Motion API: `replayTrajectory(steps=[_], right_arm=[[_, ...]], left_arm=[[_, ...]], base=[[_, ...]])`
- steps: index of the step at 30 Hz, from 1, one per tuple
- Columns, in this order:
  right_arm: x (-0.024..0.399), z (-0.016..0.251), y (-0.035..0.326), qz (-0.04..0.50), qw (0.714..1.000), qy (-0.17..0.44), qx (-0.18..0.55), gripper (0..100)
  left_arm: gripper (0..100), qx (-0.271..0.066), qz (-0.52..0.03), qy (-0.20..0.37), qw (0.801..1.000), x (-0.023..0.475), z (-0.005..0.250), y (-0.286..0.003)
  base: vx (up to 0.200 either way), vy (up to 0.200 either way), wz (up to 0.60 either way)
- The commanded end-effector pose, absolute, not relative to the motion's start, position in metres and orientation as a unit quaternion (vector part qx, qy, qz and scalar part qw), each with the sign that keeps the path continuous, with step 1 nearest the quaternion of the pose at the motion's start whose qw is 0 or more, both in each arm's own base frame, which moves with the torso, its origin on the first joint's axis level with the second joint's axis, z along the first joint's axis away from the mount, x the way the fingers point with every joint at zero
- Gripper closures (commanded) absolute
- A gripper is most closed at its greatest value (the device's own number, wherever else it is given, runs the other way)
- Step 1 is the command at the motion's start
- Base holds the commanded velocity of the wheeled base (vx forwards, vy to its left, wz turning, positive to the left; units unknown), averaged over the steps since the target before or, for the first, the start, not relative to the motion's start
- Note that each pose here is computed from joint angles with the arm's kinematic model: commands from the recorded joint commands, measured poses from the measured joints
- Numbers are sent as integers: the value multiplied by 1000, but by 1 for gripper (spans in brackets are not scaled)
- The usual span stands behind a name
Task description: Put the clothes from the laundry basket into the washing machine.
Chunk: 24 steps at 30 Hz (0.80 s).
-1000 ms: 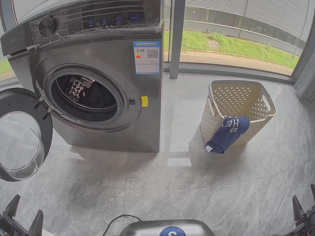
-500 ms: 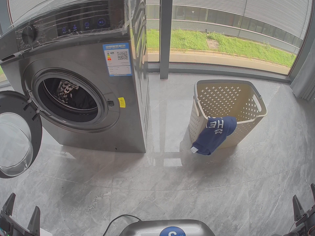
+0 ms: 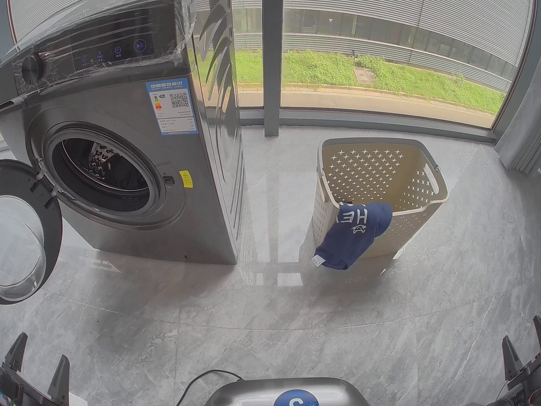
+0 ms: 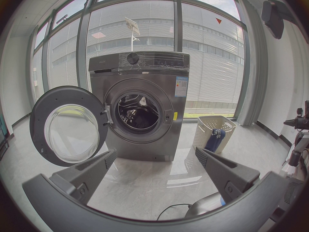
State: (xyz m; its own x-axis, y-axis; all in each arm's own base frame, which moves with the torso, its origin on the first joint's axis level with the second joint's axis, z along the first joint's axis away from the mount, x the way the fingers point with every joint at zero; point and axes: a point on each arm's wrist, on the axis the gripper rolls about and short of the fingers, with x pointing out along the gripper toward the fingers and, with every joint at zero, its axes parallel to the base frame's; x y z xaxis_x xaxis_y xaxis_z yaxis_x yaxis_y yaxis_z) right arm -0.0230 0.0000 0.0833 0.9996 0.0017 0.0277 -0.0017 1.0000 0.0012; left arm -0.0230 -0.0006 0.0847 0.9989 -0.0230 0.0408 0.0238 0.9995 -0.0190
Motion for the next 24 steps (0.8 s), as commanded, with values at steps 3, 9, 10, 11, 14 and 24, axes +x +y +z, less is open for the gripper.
replayTrajectory(steps=[3, 9, 10, 11, 14, 24], right_arm=[[-22, 78, 0, 2, 1000, -10, 1, 0], [-22, 78, 0, 2, 1000, -10, 0, 0], [-22, 78, 0, 2, 1000, -9, 0, 0], [-22, 78, 0, 2, 1000, -10, 0, 0], [-22, 78, 0, 2, 1000, -10, 0, 0], [-22, 78, 0, 2, 1000, -10, 1, 0]], left_arm=[[0, -2, 11, -4, 1000, -22, 77, 0], [0, 8, -3, 4, 1000, -23, 76, 0], [0, 7, -3, 4, 1000, -23, 76, 0], [0, 7, -3, 4, 1000, -23, 76, 0], [0, 6, -4, 4, 1000, -23, 76, 0], [0, 4, -5, 4, 1000, -23, 76, 0]], base=[[0, -200, 0], [0, -33, 0], [0, 0, 0], [0, 0, 0], [0, -67, 0], [0, -160, 0]])
